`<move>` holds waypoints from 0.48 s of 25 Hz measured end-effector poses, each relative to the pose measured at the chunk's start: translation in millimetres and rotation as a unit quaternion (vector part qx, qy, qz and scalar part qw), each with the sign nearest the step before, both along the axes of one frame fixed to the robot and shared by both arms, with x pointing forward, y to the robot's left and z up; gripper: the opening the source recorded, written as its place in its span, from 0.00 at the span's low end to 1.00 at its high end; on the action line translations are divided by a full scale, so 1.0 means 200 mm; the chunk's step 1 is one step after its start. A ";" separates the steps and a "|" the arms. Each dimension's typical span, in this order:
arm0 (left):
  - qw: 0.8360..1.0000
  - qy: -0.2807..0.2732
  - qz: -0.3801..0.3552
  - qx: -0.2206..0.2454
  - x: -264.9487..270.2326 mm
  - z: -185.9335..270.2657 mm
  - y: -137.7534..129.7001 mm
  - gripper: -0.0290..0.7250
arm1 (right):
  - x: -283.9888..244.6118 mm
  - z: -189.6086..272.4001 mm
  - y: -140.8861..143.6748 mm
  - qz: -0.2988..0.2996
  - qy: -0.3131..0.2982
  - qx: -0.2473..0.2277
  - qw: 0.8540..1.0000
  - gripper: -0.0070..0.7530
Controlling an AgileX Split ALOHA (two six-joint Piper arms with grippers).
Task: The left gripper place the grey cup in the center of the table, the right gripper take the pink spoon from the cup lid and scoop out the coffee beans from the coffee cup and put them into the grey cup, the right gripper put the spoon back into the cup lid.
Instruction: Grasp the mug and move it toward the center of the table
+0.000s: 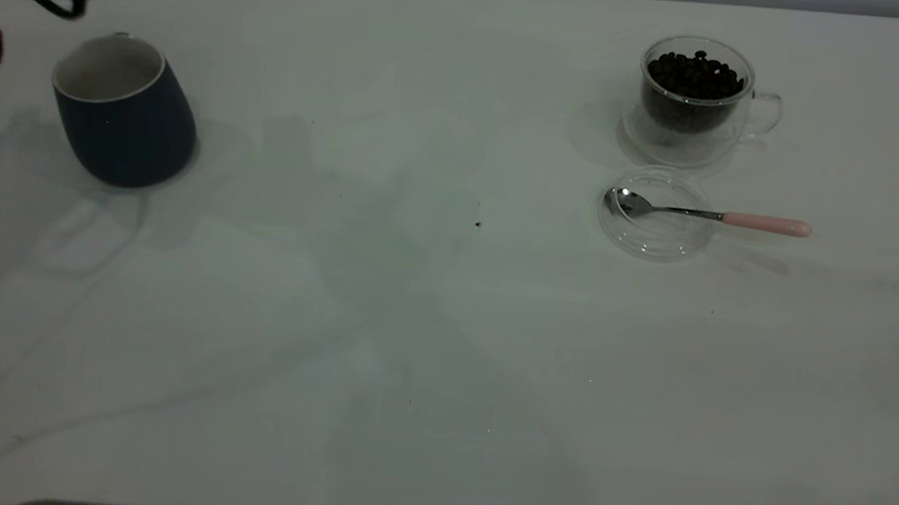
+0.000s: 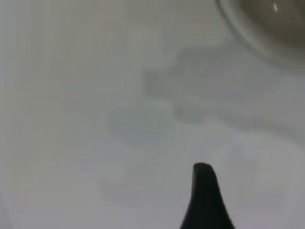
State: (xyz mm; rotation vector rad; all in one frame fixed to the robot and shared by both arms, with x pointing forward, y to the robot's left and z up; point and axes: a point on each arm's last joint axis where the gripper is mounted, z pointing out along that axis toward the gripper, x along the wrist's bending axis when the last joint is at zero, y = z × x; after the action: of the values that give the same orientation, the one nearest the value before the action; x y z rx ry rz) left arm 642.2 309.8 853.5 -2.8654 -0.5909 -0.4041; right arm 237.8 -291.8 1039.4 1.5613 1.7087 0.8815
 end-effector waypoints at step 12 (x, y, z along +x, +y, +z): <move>0.992 -0.028 -0.121 -0.023 0.02 -0.14 -0.38 0.82 | 0.00 0.00 0.00 0.000 0.000 0.000 1.000 0.79</move>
State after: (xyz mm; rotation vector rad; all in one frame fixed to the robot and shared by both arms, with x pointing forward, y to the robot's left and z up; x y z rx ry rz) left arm 647.1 233.8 825.4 -2.9886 -0.2642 -0.5154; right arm 237.8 -291.8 1039.4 1.5613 1.7087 0.8815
